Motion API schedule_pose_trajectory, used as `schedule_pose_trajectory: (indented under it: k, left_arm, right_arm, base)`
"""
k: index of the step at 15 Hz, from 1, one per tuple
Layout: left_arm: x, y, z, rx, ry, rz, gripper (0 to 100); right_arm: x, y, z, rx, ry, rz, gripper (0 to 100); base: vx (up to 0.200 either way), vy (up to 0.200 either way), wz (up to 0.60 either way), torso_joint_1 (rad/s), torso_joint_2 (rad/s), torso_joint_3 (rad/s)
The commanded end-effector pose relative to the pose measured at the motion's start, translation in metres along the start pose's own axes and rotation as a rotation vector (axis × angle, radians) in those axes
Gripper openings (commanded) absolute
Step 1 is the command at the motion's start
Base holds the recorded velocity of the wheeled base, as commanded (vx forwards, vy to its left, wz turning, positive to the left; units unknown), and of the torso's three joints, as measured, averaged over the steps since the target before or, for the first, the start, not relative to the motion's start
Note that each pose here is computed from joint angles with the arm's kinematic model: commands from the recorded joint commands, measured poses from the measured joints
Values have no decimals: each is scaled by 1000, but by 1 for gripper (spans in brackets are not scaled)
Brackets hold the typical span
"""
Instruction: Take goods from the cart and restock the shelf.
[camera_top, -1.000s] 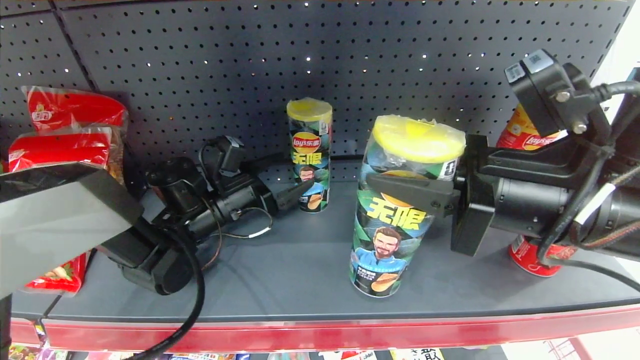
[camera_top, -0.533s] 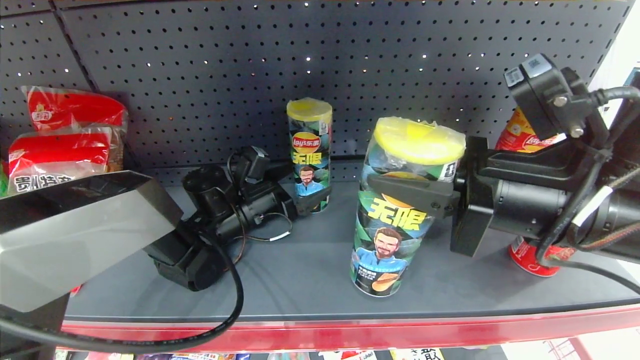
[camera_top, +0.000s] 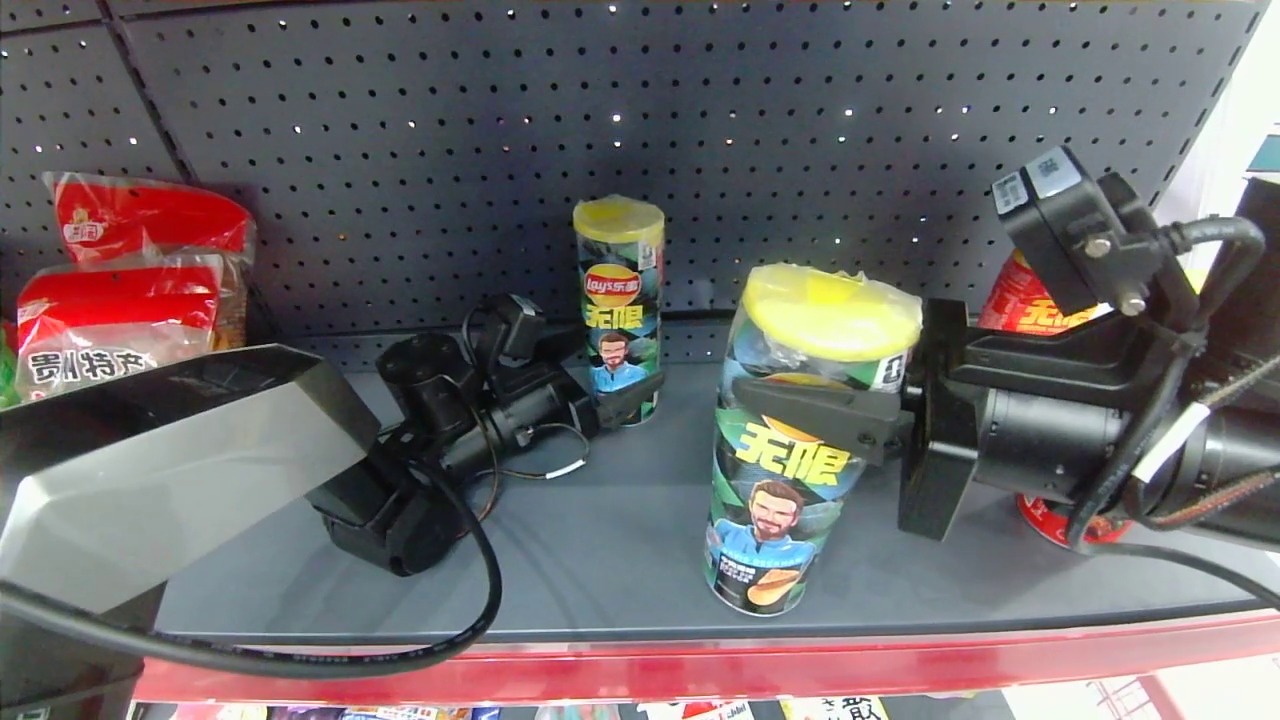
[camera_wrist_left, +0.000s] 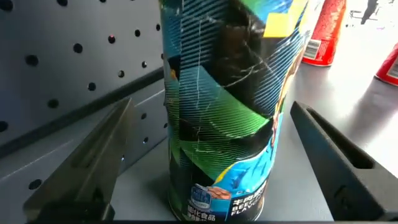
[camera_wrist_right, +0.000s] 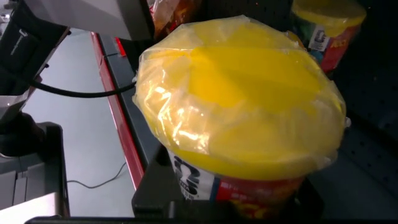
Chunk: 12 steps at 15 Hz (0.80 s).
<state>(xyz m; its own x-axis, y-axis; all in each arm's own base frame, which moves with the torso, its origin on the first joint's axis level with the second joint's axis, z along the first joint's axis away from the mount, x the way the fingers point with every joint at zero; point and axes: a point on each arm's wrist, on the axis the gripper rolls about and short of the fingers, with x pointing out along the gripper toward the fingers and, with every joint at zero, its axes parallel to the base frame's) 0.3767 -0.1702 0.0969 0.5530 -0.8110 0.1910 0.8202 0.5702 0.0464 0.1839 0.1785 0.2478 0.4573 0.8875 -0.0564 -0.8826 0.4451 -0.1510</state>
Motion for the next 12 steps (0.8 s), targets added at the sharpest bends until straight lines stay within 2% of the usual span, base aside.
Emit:
schedule_pose_trajectory:
  k: [1, 3, 4, 10, 12]
  left_arm:
    - [2, 0, 4, 8, -13, -4, 100]
    - [5, 1, 6, 15, -25, -8, 100]
    - [6, 1, 7, 18, -30, -8, 0]
    - [7, -1, 8, 21, -36, -24, 0]
    - [2, -6, 11, 16, -27, -42, 0]
  right_arm:
    - [2, 0, -1, 1, 4, 3, 0]
    - [3, 0, -1, 1, 5, 5, 0]
    - [3, 1, -2, 2, 7, 7, 0]
    - [7, 0, -5, 4, 17, 10, 0]
    - [9, -1, -5, 4, 16, 10, 0]
  base:
    - [0, 0, 0, 0, 0, 0]
    - [0, 0, 0, 0, 0, 0]
    - [0, 0, 0, 0, 0, 0]
    - [0, 0, 0, 0, 0, 0]
    - [0, 0, 0, 0, 0, 0]
